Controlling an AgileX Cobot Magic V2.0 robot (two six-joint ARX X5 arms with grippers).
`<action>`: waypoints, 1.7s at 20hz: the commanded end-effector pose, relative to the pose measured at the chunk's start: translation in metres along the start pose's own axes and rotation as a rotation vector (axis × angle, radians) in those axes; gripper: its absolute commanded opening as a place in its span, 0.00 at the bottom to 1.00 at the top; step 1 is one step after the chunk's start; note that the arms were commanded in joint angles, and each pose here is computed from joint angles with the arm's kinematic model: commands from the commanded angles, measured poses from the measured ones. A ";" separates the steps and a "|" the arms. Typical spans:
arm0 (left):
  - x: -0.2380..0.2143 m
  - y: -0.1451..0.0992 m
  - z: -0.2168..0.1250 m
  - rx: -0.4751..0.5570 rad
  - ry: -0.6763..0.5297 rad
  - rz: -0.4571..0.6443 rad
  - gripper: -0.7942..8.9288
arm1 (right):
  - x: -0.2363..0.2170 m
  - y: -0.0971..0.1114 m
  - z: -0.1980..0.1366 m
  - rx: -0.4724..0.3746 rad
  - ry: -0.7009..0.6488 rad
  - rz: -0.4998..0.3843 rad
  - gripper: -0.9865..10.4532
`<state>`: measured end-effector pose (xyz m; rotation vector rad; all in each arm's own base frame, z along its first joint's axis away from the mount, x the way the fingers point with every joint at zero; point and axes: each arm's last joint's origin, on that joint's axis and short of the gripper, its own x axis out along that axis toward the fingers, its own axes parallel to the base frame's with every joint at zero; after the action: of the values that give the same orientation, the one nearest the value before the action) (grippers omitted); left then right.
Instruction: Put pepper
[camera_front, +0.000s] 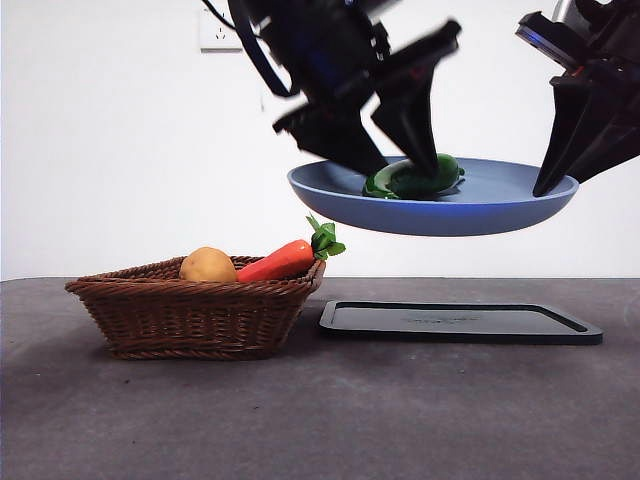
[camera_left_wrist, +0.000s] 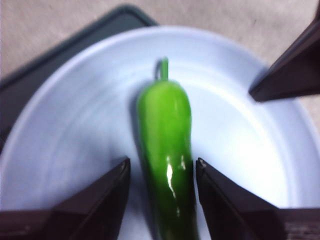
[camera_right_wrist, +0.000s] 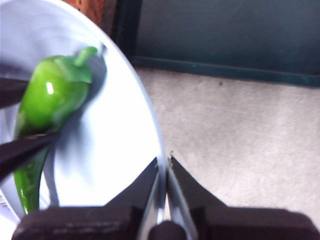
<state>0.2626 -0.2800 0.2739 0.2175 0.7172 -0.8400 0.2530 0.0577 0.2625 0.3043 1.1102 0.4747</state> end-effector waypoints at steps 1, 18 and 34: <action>-0.023 -0.006 0.013 0.006 -0.073 -0.004 0.32 | 0.000 0.002 0.005 0.023 -0.008 0.014 0.09; -0.204 -0.020 0.018 0.056 -0.369 -0.012 0.32 | 0.051 -0.076 0.086 0.241 -0.038 -0.087 0.09; -0.208 -0.021 0.015 0.051 -0.353 -0.012 0.32 | 0.109 -0.117 0.097 0.279 0.010 -0.091 0.20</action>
<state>0.1606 -0.1724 0.4195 0.1015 0.3848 -0.8726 0.3996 0.0119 0.1638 0.5030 1.2061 0.2316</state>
